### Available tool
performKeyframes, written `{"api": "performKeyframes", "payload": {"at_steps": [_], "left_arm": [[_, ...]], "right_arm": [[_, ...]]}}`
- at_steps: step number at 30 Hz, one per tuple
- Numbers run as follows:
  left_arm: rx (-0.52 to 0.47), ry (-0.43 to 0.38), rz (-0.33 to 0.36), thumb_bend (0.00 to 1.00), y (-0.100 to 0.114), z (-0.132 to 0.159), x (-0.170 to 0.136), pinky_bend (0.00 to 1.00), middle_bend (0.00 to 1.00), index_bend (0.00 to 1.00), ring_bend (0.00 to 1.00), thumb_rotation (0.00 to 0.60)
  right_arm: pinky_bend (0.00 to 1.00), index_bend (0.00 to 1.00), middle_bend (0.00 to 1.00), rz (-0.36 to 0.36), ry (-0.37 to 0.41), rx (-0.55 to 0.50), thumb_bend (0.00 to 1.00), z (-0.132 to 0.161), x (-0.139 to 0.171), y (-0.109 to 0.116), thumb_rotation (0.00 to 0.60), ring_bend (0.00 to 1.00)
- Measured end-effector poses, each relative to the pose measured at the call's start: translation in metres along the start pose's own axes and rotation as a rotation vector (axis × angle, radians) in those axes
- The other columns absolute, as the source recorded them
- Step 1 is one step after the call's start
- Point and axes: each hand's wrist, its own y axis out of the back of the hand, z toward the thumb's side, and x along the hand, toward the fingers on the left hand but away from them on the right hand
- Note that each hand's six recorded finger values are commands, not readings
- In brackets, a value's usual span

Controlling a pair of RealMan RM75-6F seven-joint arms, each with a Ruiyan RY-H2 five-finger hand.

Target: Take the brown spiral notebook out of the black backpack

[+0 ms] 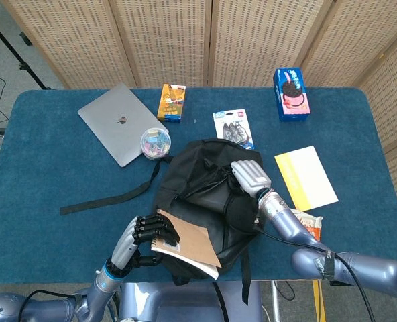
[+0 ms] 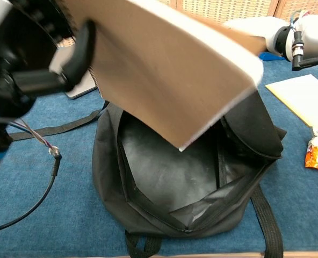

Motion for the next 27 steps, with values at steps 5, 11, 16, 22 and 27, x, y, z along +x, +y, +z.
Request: {"api": "performKeyframes", "payload": {"at_steps": [5, 11, 16, 22, 27], "left_arm": [[-0.003, 0.009, 0.031, 0.60, 0.020, 0.007, 0.010, 0.47, 0.53, 0.75, 0.47, 0.600], [-0.019, 0.022, 0.051, 0.60, 0.035, 0.017, 0.021, 0.47, 0.53, 0.75, 0.47, 0.600], [-0.107, 0.059, 0.111, 0.60, 0.049, 0.030, 0.034, 0.47, 0.53, 0.75, 0.47, 0.600], [-0.184, 0.114, 0.210, 0.60, 0.078, 0.040, 0.051, 0.47, 0.53, 0.75, 0.47, 0.600], [-0.081, 0.127, 0.223, 0.60, 0.105, 0.035, 0.051, 0.47, 0.53, 0.75, 0.47, 0.600]], "right_arm": [[0.61, 0.58, 0.64, -0.010, -0.029, 0.011, 0.91, -0.009, 0.001, 0.001, 0.600, 0.59], [0.61, 0.58, 0.64, -0.009, -0.054, 0.034, 0.92, -0.016, 0.003, -0.002, 0.600, 0.59], [0.61, 0.58, 0.64, -0.001, -0.077, 0.029, 0.91, -0.023, 0.005, -0.010, 0.600, 0.59], [0.61, 0.58, 0.64, 0.011, -0.083, 0.036, 0.91, -0.026, 0.007, -0.017, 0.600, 0.59], [0.61, 0.58, 0.64, 0.025, -0.079, 0.047, 0.91, -0.026, 0.011, -0.023, 0.600, 0.59]]}}
